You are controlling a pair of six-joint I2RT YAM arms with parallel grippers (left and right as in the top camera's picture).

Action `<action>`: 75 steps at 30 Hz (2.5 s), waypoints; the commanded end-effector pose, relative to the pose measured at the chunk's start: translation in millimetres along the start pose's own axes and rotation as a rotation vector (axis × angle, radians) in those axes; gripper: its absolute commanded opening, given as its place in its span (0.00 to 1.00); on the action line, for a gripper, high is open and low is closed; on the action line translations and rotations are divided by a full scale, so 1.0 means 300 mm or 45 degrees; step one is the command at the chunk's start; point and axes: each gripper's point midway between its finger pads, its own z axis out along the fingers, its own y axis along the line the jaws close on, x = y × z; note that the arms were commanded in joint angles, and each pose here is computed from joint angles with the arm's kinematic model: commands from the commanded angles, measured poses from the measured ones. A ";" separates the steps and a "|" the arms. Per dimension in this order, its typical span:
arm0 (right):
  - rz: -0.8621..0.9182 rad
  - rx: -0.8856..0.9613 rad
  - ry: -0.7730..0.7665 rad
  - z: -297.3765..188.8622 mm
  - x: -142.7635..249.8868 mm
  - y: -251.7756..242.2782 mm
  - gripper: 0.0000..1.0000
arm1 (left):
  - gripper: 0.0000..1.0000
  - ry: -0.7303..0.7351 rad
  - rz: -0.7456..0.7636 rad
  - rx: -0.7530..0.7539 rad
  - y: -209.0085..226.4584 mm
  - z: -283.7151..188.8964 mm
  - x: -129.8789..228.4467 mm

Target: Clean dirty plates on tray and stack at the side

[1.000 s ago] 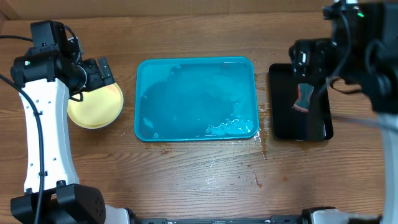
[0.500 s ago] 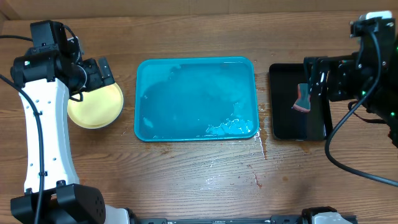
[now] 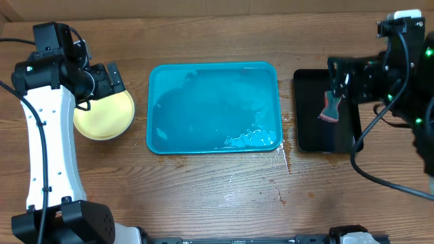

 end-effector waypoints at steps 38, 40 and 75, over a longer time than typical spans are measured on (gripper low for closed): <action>0.005 0.034 -0.681 0.215 0.819 -0.097 1.00 | 1.00 -0.008 0.023 0.018 -0.013 -0.001 -0.012; 0.005 0.034 -0.681 0.215 0.819 -0.097 1.00 | 1.00 -0.008 0.023 0.018 -0.013 -0.001 -0.012; 0.005 0.035 -0.679 0.215 0.820 -0.097 1.00 | 1.00 -0.212 0.108 0.033 -0.066 -0.201 -0.010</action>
